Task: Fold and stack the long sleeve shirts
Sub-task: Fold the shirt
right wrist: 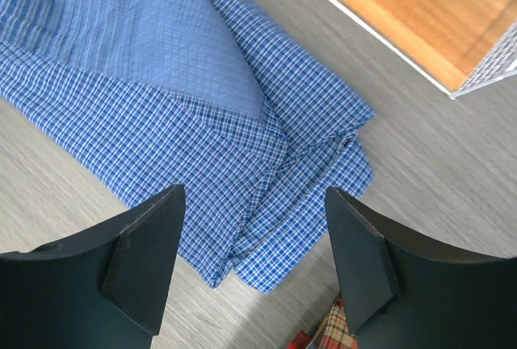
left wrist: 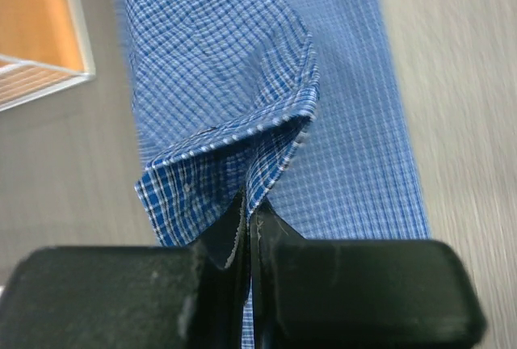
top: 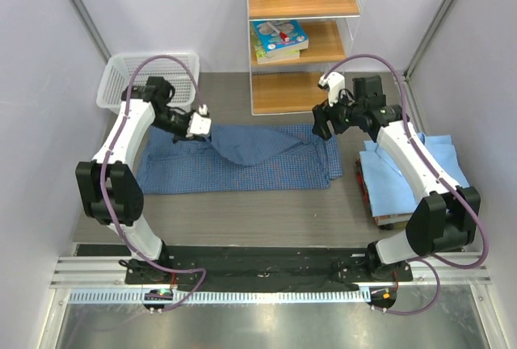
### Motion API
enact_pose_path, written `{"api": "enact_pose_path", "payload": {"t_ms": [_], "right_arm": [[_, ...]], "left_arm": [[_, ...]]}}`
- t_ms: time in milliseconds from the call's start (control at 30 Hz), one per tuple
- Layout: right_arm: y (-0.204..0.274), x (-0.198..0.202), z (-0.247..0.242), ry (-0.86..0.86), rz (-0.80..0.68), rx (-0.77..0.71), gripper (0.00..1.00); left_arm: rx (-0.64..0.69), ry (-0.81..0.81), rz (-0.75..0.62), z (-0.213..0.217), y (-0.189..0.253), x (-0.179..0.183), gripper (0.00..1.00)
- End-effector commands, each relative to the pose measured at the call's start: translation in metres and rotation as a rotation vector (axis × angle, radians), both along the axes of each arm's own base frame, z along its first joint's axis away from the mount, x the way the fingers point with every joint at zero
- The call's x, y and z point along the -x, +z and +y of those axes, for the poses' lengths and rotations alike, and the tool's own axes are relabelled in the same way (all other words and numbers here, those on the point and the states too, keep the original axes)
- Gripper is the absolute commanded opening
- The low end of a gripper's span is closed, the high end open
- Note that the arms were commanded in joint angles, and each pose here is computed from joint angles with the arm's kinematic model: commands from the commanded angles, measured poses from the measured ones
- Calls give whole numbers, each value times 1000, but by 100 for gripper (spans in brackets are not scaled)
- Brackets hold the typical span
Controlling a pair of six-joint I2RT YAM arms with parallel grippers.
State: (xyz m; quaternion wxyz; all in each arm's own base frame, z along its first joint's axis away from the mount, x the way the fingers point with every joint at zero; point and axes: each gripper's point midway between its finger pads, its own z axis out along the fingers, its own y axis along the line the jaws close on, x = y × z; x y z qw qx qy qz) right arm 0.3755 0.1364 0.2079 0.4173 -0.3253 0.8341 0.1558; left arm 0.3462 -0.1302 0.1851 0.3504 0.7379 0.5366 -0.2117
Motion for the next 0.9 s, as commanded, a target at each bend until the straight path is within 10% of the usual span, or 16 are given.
{"api": "enact_pose_path", "payload": {"t_ms": [0, 867], "right_arm": [[-5, 3, 4, 41, 24, -6, 75], [-40, 18, 7, 121, 163, 32, 67]], "left_arm": [[-61, -165, -1, 20, -7, 42, 0], [-170, -240, 98, 96, -64, 42, 9]]}}
